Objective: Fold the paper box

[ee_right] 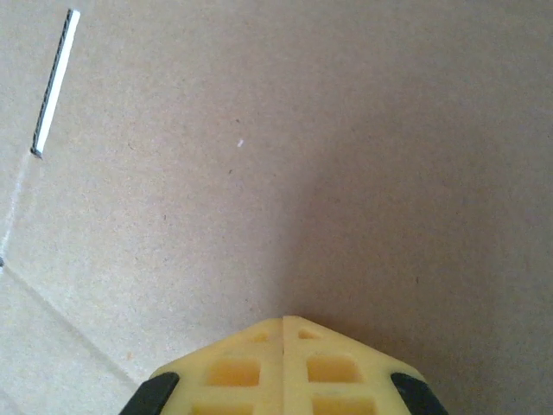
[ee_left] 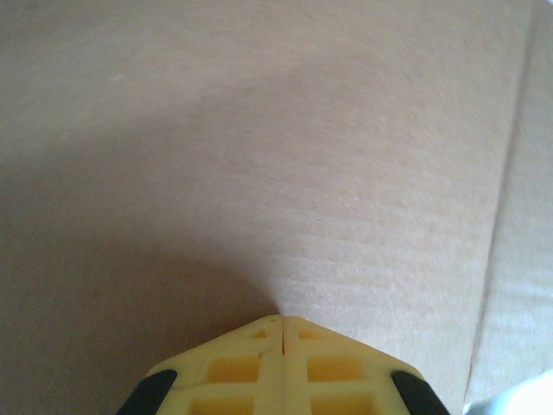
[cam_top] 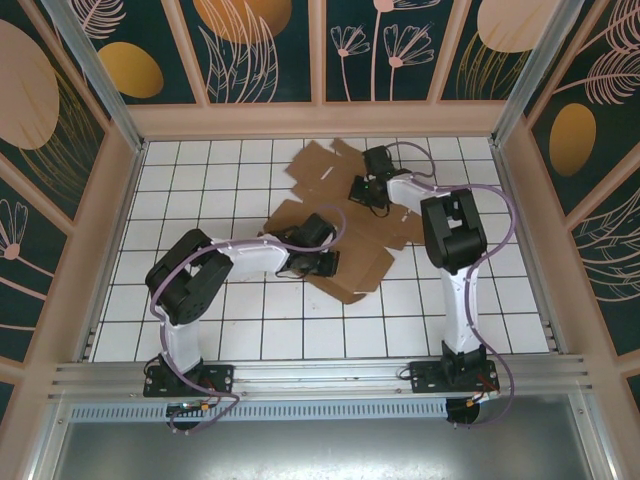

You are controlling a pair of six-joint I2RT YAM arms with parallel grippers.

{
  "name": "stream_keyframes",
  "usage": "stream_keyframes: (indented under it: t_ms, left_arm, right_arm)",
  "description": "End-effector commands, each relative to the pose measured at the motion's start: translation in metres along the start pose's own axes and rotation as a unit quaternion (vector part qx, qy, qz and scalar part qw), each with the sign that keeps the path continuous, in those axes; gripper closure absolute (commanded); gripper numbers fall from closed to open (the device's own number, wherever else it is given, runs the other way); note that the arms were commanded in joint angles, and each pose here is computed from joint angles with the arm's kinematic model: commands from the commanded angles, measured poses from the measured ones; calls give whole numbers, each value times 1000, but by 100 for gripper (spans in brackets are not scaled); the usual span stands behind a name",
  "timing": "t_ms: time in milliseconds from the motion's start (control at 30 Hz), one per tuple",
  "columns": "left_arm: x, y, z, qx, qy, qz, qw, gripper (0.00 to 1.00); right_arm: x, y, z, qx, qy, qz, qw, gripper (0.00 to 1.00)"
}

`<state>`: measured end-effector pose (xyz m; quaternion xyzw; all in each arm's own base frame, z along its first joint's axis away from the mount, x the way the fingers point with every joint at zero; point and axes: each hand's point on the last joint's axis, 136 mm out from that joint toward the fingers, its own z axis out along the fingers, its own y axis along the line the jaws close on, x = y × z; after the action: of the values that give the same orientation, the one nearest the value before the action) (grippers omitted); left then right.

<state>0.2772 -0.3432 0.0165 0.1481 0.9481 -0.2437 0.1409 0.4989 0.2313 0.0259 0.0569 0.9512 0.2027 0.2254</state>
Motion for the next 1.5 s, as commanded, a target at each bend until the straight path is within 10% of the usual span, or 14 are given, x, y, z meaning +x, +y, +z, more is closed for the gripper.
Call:
stream_keyframes:
  t_ms: [0, 300, 600, 900, 1467]
  left_arm:
    - [36, -7, -10, 33, 57, 1, 998, 99]
    - [-29, -36, -71, 65, -90, 32, 993, 100]
    - [-99, 49, -99, -10, -165, -78, 983, 100]
    - [-132, 55, -47, 11, -118, -87, 989, 100]
    - [-39, 86, -2, 25, -29, -198, 979, 100]
  right_arm:
    - [69, 42, 11, -94, 116, -47, 988, 100]
    - [37, 85, -69, -231, 58, -71, 969, 82]
    - [-1, 27, -100, -135, -32, -44, 989, 52]
    - [36, 4, -42, -57, 43, -65, 995, 58]
    - [100, 10, -22, -43, 103, -110, 988, 63]
